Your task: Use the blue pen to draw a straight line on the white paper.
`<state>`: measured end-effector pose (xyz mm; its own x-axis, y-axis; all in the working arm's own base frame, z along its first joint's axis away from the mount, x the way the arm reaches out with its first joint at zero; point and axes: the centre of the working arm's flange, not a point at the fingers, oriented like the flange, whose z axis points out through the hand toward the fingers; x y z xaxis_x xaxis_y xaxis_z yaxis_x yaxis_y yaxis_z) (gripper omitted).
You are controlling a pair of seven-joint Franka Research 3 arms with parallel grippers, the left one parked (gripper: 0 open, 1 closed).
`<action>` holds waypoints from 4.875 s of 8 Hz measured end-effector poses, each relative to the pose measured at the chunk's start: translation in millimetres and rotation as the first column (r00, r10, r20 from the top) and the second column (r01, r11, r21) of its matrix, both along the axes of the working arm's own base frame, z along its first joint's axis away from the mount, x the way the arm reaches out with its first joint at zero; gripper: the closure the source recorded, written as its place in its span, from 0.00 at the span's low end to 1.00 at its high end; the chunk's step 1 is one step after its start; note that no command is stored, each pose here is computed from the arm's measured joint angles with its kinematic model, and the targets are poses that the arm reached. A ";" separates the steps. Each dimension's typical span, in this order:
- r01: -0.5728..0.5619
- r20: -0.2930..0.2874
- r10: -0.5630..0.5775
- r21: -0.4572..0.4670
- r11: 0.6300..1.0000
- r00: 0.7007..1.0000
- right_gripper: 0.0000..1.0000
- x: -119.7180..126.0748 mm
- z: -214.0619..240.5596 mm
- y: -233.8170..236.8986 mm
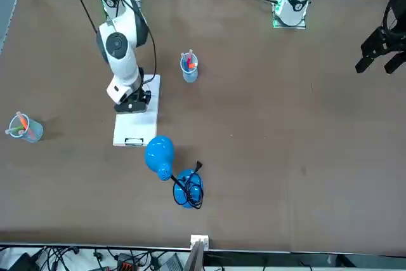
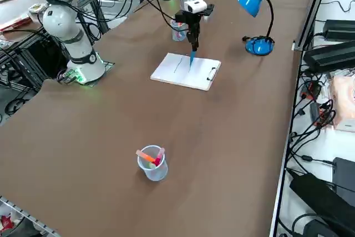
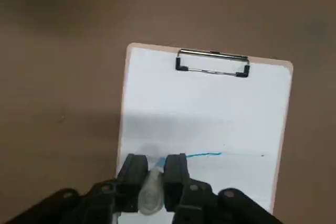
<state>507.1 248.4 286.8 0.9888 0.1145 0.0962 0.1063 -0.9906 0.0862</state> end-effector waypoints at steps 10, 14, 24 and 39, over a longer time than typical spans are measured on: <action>-0.006 -0.053 0.005 -0.015 1.000 0.999 0.78 15.5 90.5 23.3; -0.080 -0.091 0.077 -0.026 0.996 0.993 0.78 59.9 163.6 -107.6; -0.145 0.020 0.144 0.023 0.989 0.989 0.78 52.0 140.0 -502.6; -0.137 0.122 0.117 0.171 0.976 0.986 0.78 41.8 72.1 -620.8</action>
